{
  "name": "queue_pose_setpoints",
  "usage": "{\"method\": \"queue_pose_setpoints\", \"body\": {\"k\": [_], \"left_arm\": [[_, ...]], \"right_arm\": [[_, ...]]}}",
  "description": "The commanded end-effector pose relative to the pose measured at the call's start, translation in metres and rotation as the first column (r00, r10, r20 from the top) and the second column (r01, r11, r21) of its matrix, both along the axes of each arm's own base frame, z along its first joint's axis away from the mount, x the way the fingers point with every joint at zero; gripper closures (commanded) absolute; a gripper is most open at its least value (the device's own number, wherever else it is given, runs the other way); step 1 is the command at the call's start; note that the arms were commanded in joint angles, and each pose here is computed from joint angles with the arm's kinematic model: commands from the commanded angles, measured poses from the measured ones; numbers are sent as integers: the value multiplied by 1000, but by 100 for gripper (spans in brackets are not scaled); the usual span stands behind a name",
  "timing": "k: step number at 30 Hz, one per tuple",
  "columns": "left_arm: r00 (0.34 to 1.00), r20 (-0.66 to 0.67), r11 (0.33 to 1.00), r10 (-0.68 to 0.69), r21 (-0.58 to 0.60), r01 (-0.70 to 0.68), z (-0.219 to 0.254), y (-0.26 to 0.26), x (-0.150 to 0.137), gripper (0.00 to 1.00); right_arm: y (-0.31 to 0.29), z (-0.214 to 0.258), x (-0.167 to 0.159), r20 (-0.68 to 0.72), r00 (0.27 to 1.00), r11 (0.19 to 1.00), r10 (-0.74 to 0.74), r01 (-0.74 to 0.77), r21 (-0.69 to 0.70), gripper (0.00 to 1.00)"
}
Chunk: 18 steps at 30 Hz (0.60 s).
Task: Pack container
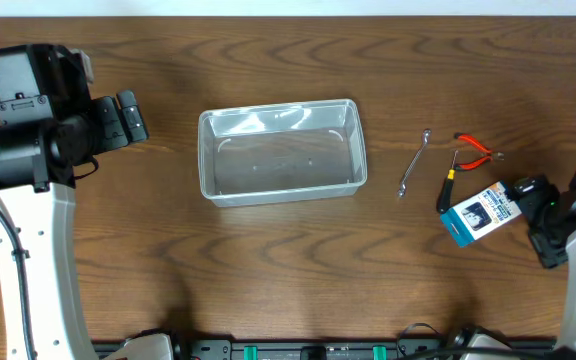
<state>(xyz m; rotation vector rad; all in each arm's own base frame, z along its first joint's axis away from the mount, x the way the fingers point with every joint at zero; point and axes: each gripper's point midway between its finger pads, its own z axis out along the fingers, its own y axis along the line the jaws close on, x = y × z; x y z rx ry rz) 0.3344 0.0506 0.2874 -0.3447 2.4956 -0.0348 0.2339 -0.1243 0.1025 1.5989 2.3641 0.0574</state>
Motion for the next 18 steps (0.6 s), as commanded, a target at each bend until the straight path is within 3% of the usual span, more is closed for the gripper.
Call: {"method": "queue_pose_setpoints", "body": {"k": [1, 11, 18], "left_arm": [[1000, -2, 1000, 7, 1, -7, 0, 1, 0, 2], [1000, -3, 1000, 7, 0, -7, 0, 1, 0, 2], [1000, -3, 1000, 7, 0, -7, 0, 1, 0, 2]], "right_arm": [[-4, -11, 7, -1, 999, 998, -55, 55, 15, 1], [-7, -41, 34, -153, 988, 997, -2, 13, 75, 1], [1, -40, 68, -162, 984, 995, 80, -70, 66, 1]]}}
